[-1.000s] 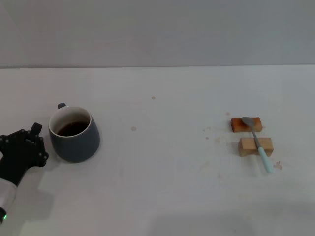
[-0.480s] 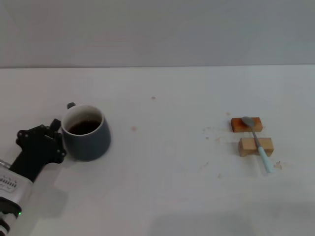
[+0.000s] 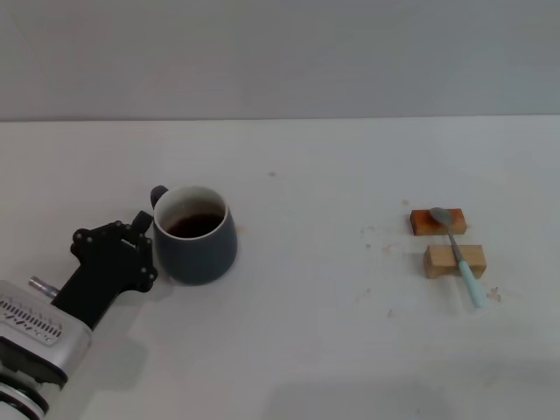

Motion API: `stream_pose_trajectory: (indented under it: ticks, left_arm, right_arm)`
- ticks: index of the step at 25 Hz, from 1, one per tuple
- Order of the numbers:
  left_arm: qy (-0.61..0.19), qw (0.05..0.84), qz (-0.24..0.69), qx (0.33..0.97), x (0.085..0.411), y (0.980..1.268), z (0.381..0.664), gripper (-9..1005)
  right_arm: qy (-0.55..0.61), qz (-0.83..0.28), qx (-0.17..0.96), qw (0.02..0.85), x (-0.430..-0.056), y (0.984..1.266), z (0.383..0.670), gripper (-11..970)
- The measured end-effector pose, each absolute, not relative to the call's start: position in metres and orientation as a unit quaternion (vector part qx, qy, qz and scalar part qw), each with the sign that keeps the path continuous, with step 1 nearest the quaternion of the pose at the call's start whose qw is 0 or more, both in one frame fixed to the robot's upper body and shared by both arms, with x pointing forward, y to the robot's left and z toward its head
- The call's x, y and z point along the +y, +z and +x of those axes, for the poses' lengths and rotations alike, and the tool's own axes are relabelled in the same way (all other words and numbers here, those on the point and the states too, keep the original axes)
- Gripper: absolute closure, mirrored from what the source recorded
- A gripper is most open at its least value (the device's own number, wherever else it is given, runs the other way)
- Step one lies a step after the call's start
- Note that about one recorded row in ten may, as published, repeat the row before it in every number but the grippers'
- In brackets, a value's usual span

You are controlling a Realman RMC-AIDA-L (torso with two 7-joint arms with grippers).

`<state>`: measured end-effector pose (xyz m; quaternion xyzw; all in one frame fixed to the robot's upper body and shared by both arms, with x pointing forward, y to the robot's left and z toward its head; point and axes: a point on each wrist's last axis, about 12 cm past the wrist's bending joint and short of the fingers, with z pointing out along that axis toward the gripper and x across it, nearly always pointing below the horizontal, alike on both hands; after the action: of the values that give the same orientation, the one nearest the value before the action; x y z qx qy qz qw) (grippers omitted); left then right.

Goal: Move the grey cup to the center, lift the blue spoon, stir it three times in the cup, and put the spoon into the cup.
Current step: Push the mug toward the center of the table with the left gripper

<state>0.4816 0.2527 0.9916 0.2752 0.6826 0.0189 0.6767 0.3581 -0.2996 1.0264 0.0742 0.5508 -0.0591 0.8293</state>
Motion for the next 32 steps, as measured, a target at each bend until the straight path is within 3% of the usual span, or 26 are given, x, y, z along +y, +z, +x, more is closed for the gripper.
stream_pose_trajectory:
  ticks: [13, 32]
  left_arm:
    - [0.033, 0.659, 0.28, 0.698, 0.261, 0.986, 0.482, 998]
    - [-0.019, 0.671, 0.3, 0.678, 0.229, 0.992, 0.484, 998]
  right_arm:
    - [-0.059, 0.074, 0.551, 0.829, -0.3, 1.026, 0.358, 226]
    - [-0.057, 0.072, 0.552, 0.829, -0.299, 1.026, 0.358, 227]
